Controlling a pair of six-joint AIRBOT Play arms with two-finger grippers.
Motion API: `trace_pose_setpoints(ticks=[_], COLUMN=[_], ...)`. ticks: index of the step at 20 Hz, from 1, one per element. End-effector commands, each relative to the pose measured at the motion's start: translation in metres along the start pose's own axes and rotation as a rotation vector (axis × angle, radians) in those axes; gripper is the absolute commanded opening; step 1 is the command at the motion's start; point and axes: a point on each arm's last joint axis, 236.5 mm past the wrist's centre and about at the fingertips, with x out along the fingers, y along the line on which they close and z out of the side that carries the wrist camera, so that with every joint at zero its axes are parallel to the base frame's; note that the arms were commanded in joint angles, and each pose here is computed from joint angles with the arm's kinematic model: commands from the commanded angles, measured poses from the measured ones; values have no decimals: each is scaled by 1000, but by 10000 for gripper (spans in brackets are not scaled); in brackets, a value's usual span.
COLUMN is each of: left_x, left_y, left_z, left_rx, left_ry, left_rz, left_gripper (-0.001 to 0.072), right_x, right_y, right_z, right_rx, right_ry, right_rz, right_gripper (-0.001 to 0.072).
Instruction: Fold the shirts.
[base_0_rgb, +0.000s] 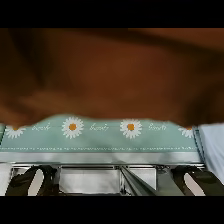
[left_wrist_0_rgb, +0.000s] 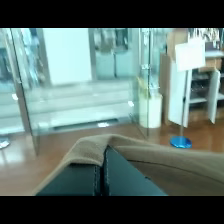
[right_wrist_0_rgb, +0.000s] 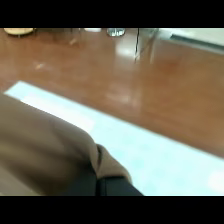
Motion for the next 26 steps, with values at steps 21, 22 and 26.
trace_pose_setpoints(ticks=[21,22,26], left_x=[261,269,255], left_y=[35,30,8], left_z=[-507,-516,-544], left_rx=[-690,-719,-808], left_ry=[939,966,1179], left_rz=[-70,-74,-132], left_gripper=[19,19,511], right_x=[401,412,418], right_y=[-179,-187,-220], right_z=[-285,-285,-275], right_rx=[784,821,880], right_ry=[493,492,452], right_rz=[115,114,81], right_gripper=[27,28,419])
